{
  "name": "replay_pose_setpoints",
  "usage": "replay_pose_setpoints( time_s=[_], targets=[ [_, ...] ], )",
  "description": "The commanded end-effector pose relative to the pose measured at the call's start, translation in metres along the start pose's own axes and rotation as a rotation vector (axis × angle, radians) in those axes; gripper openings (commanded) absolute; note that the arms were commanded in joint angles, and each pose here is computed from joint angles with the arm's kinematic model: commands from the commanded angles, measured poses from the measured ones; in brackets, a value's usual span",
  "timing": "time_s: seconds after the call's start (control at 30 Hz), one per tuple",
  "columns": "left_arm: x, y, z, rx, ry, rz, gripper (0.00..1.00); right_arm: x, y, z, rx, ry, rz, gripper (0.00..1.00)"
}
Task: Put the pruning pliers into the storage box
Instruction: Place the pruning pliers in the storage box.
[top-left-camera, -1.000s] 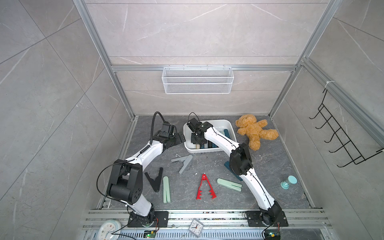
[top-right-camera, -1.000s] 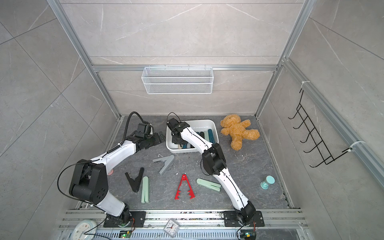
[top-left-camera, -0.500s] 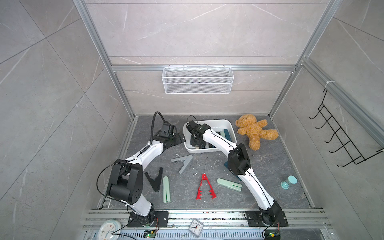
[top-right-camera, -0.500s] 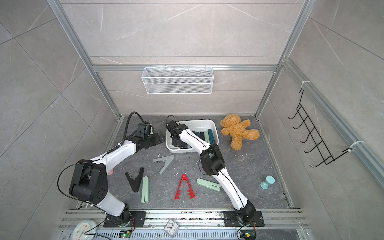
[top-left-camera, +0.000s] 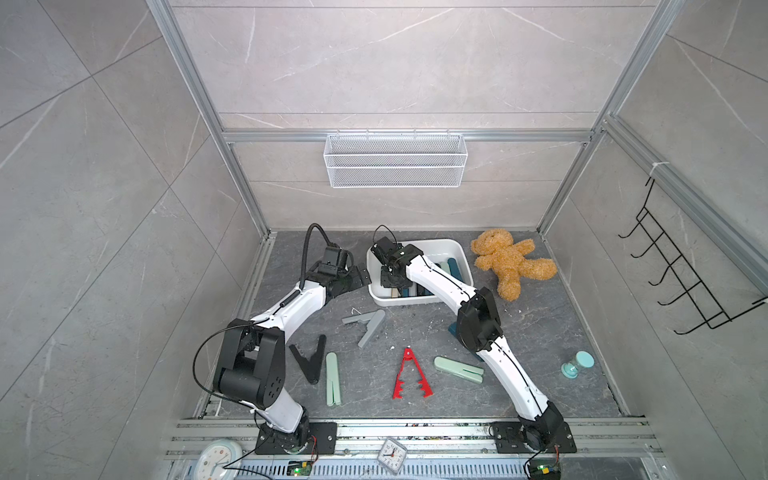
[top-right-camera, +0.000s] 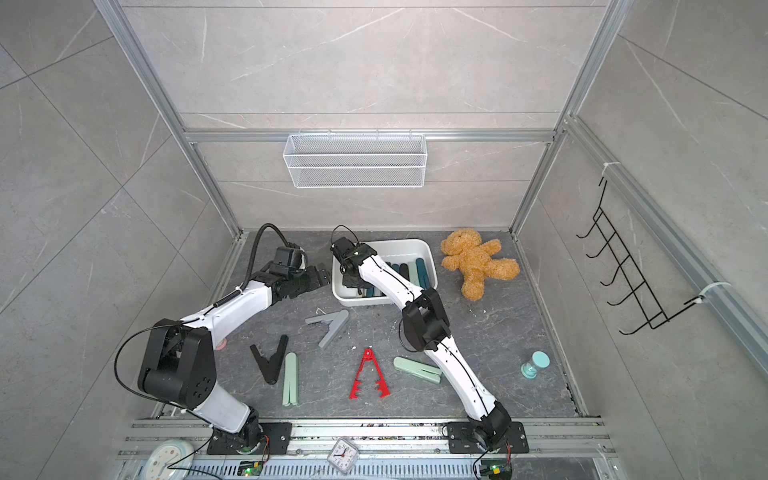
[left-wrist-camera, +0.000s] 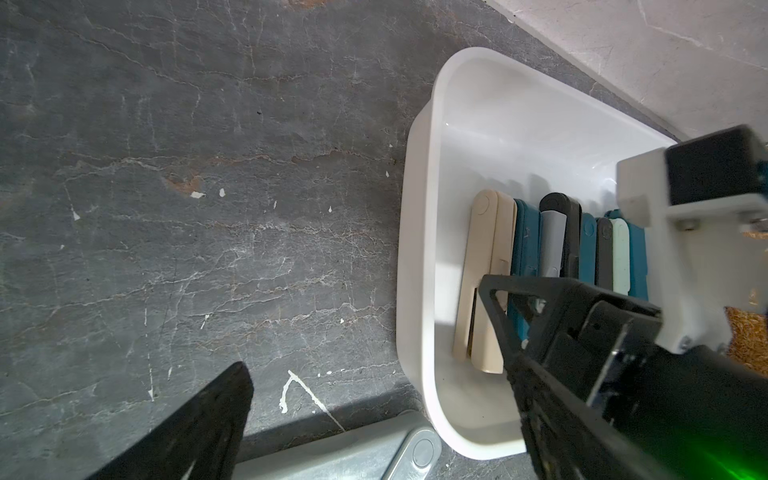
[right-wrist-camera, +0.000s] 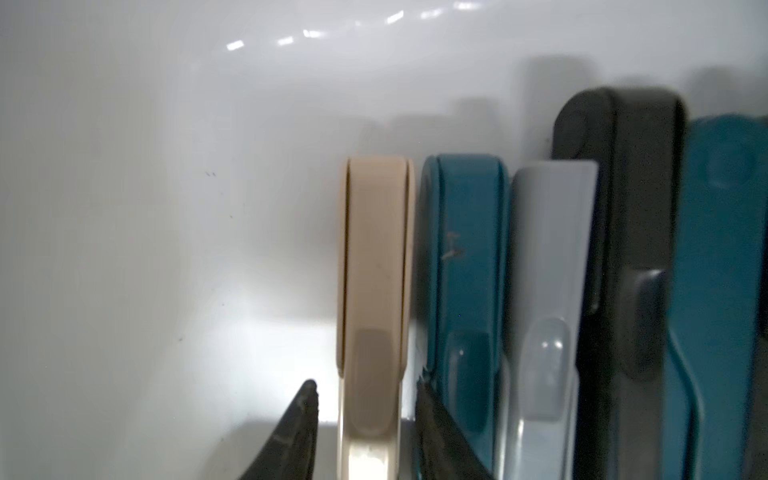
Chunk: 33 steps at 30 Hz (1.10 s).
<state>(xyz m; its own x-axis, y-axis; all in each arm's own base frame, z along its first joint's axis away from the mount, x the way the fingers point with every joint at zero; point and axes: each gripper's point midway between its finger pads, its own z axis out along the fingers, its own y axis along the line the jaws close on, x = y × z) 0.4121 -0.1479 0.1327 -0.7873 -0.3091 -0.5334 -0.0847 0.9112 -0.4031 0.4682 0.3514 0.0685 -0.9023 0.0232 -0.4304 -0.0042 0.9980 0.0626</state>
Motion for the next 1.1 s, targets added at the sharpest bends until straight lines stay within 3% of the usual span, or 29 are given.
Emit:
replay_pose_setpoints(
  time_s=[0.0, 0.43, 1.07],
  targets=[
    [-0.010, -0.006, -0.013, 0.028, -0.039, 0.022, 1.00, -0.020, 0.003, -0.035, -0.014, -0.066, -0.012, 0.41],
    [-0.009, -0.002, -0.014, 0.010, -0.036, 0.023, 1.00, -0.017, 0.044, 0.005, -0.185, -0.014, -0.038, 0.40],
    [-0.003, 0.006, -0.021, -0.018, -0.036, 0.038, 1.00, 0.002, 0.010, 0.028, -0.084, 0.088, 0.000, 0.44]
  ],
)
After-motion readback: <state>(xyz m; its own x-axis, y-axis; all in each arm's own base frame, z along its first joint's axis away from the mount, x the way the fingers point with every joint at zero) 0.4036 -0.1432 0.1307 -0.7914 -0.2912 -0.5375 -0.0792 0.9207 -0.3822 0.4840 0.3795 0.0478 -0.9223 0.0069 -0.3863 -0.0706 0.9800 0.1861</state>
